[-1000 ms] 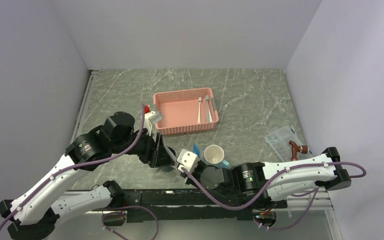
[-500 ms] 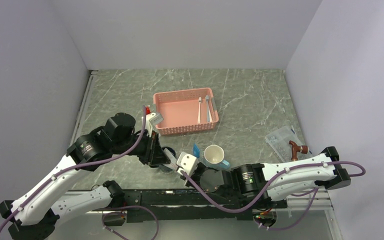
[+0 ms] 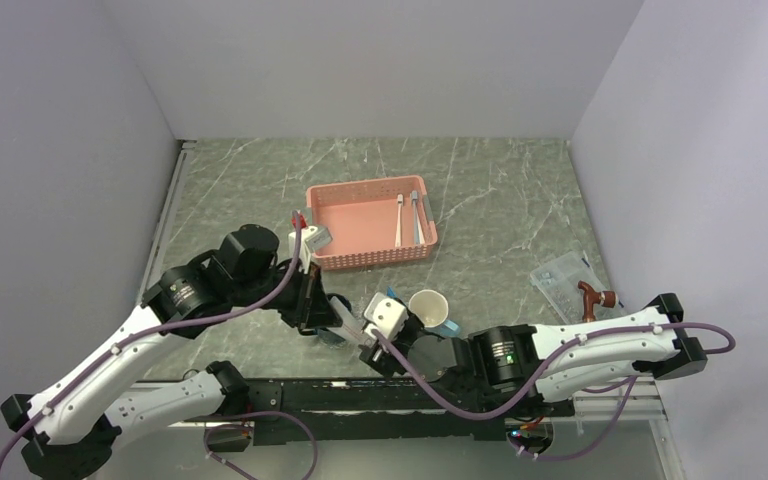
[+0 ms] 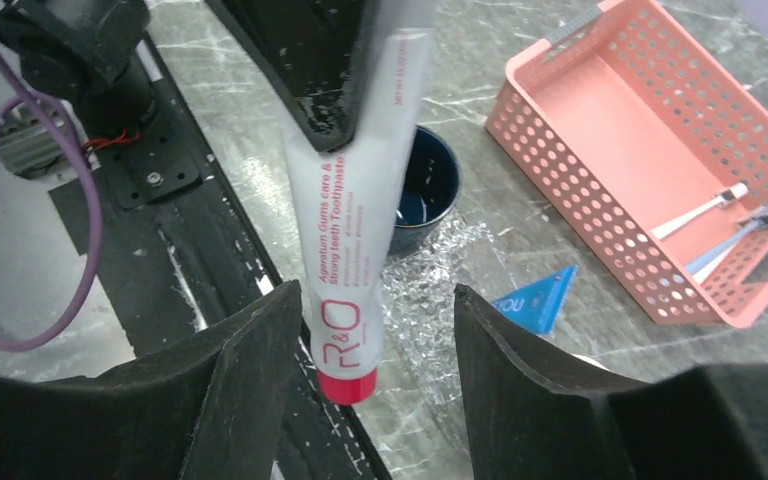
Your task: Prepare toiletry sets of a toothbrush and toothpaste on the tray
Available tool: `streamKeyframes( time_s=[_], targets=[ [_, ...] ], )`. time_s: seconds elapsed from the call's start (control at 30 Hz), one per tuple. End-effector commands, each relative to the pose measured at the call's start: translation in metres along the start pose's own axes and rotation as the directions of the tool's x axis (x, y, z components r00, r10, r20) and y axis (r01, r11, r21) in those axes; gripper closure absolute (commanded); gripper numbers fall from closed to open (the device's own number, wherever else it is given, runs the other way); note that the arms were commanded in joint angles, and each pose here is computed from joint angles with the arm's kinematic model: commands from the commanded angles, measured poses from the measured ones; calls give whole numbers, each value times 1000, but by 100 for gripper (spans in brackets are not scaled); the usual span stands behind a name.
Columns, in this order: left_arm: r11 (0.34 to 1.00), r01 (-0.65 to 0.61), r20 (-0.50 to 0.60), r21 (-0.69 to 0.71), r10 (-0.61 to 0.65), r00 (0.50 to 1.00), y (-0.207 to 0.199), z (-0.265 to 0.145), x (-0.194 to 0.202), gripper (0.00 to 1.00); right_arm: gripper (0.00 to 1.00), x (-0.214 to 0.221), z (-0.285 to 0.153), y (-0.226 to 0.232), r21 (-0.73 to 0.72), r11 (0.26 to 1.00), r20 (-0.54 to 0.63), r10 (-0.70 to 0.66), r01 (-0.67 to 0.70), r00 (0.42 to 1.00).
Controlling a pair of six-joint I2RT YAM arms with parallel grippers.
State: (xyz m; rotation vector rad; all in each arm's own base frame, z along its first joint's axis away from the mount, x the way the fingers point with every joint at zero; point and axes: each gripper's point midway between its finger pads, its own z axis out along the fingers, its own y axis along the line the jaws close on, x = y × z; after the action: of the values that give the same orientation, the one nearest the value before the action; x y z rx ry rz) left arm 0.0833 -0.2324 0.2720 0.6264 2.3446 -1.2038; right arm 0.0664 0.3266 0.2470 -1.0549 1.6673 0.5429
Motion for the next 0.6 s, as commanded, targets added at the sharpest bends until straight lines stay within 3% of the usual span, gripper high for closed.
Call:
streamKeyframes(
  time_s=[0.0, 0.3, 0.57],
  targets=[
    [999, -50, 50, -12, 51, 997, -4, -3, -15, 100, 40, -12, -12, -22, 98, 993, 32, 68, -71, 997],
    [966, -88, 30, -243, 99, 995, 16, -5, -30, 100, 33, 12, -20, -70, 330, 928, -22, 188, -170, 982],
    [912, -168, 19, -375, 188, 982, 10, 3, -44, 100, 32, 41, -20, -111, 417, 840, -38, 397, -346, 917]
  ],
)
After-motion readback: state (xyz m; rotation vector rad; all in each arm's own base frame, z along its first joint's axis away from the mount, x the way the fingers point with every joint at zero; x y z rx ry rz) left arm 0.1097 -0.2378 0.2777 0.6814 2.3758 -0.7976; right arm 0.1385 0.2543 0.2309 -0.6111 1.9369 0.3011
